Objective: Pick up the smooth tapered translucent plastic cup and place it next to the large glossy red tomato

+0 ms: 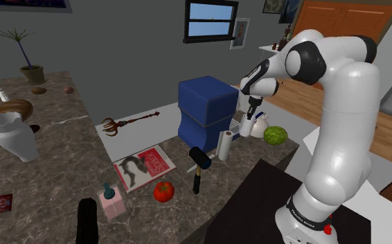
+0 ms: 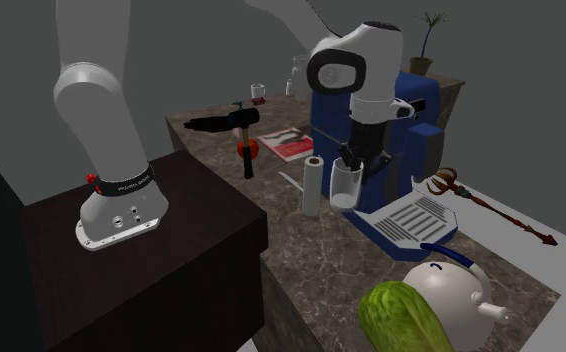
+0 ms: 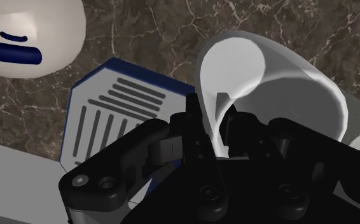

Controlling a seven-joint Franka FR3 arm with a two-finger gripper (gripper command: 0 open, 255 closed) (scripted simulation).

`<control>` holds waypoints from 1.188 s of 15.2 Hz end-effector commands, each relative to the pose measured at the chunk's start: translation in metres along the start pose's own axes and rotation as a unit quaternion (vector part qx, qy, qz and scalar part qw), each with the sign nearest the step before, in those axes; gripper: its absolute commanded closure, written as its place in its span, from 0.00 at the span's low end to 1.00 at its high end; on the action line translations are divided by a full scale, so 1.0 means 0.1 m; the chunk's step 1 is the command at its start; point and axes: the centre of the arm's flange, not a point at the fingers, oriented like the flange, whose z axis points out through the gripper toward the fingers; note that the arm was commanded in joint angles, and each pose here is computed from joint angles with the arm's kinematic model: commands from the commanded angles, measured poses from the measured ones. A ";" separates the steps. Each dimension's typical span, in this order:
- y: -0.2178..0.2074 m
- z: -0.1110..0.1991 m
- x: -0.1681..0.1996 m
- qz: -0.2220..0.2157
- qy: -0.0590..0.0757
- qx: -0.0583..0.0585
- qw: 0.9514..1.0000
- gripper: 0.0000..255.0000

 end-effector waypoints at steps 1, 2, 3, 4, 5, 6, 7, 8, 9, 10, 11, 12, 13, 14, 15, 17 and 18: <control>0.00 -0.10 0.00 0.000 0.000 0.000 1.000 1.00; 0.00 -0.16 0.00 0.000 0.000 0.000 1.000 1.00; 0.00 -0.21 0.00 0.000 0.000 0.000 1.000 1.00; 0.01 -0.26 0.00 0.000 0.000 0.000 1.000 1.00; 0.01 -0.32 0.00 0.000 0.000 0.000 1.000 1.00; 0.01 -0.37 0.01 0.000 0.000 0.000 1.000 1.00; 0.01 -0.42 0.01 0.000 0.000 0.000 1.000 1.00; 0.02 -0.47 0.01 0.000 0.000 0.000 1.000 1.00; 0.02 -0.53 0.01 0.000 0.000 0.000 1.000 1.00; 0.02 -0.58 0.01 0.000 0.000 0.000 1.000 1.00; 0.02 -0.63 0.01 0.000 0.000 0.000 1.000 1.00; 0.02 -0.64 0.01 0.000 0.000 0.000 1.000 1.00; -0.10 -0.64 0.04 0.000 0.000 0.000 1.000 1.00; -0.23 -0.65 0.07 0.000 0.000 0.000 1.000 1.00; -0.36 -0.66 0.10 0.000 0.000 0.000 1.000 1.00; -0.62 -0.67 0.15 0.000 0.000 0.000 1.000 1.00; -0.75 -0.67 0.18 0.000 0.000 0.000 1.000 1.00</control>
